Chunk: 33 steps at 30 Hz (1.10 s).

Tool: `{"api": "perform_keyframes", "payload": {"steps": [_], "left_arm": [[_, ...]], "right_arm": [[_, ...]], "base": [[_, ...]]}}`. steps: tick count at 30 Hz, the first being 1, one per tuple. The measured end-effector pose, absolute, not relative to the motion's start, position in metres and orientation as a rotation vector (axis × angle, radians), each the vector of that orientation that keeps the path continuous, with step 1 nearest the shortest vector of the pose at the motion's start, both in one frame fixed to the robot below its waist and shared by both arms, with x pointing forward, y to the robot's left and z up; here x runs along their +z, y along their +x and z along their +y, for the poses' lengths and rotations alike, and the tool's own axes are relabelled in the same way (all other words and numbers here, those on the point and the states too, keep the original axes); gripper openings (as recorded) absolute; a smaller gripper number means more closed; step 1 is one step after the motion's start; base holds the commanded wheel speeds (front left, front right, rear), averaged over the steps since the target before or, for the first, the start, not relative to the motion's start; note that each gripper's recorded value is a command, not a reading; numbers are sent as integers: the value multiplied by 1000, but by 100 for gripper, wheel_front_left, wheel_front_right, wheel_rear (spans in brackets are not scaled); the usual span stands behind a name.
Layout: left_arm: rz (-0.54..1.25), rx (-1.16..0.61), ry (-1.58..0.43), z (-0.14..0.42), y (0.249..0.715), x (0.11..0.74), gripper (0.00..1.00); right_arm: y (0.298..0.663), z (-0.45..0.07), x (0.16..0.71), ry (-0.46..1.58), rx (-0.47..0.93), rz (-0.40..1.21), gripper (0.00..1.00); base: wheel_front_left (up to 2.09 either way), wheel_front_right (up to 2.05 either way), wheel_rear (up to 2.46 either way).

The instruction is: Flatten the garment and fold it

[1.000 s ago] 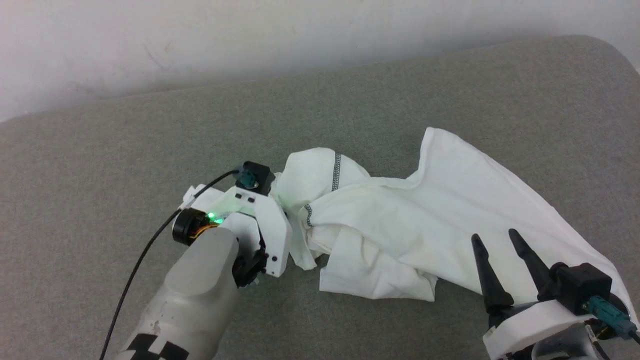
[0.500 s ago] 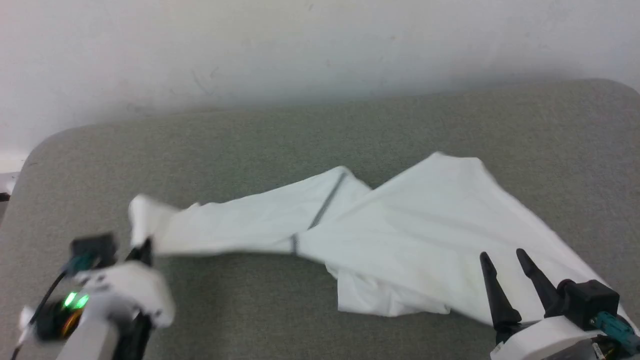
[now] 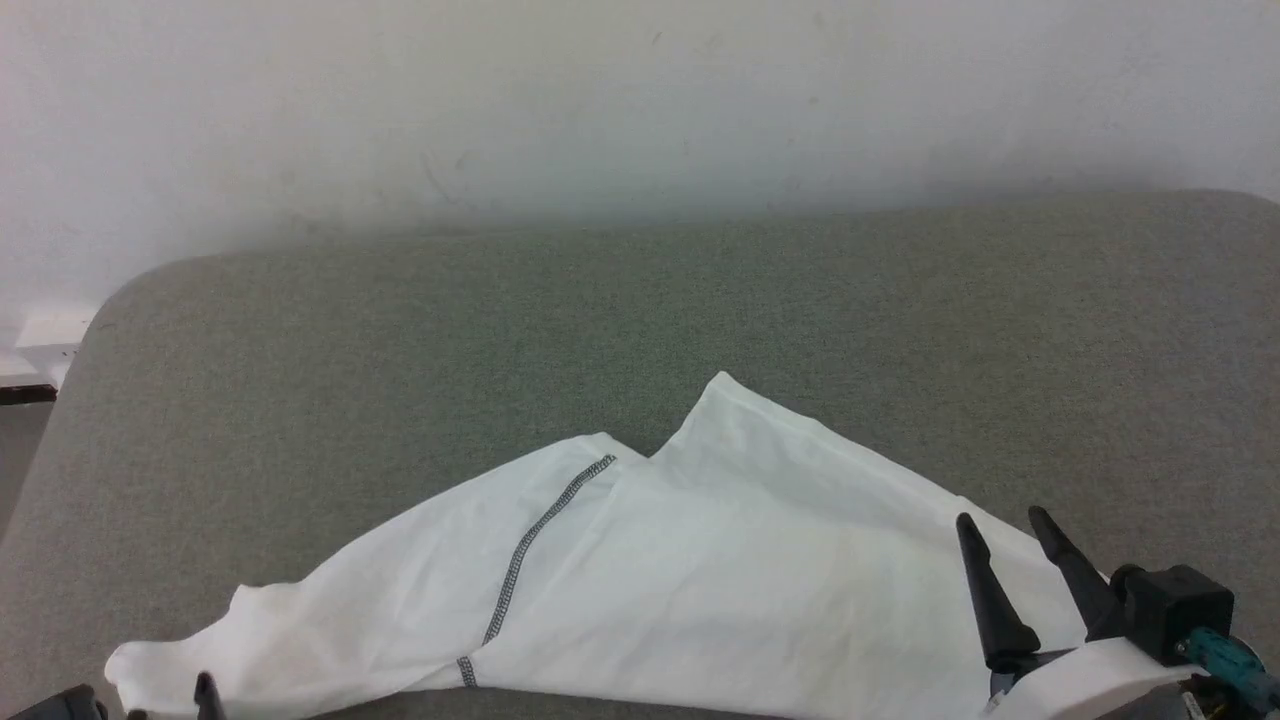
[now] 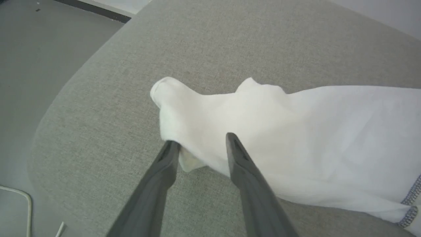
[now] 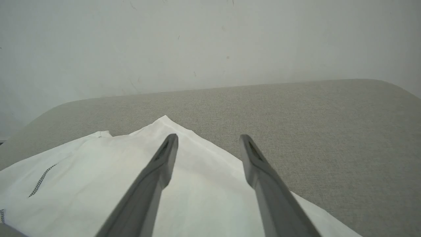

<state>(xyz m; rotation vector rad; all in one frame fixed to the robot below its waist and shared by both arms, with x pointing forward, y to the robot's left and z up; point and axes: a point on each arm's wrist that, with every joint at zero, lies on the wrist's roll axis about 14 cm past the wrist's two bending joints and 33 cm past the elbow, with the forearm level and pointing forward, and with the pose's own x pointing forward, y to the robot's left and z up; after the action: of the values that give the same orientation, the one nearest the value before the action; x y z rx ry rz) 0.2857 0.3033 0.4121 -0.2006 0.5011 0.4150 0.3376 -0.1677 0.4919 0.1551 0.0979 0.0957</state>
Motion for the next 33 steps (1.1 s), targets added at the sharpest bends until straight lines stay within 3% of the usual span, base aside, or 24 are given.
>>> {"api": "perform_keyframes", "payload": {"steps": [8,12,20,28,33], "left_arm": [[91,272,-155,268,338,489,100],[-29,178,-126,242,352,515,100],[-90,66,-108,201,358,526,100],[-99,51,-133,193,362,525,100],[-84,62,-151,196,365,519,100]], "right_arm": [[336,-173,484,171,77,144,100],[340,-178,469,194,63,215,100],[389,-163,449,203,107,348,100],[437,-140,426,151,206,594,100],[448,-122,405,102,270,774,100]], "base": [[0,0,0],[0,0,0],[0,0,0],[0,0,0],[0,0,0]]}}
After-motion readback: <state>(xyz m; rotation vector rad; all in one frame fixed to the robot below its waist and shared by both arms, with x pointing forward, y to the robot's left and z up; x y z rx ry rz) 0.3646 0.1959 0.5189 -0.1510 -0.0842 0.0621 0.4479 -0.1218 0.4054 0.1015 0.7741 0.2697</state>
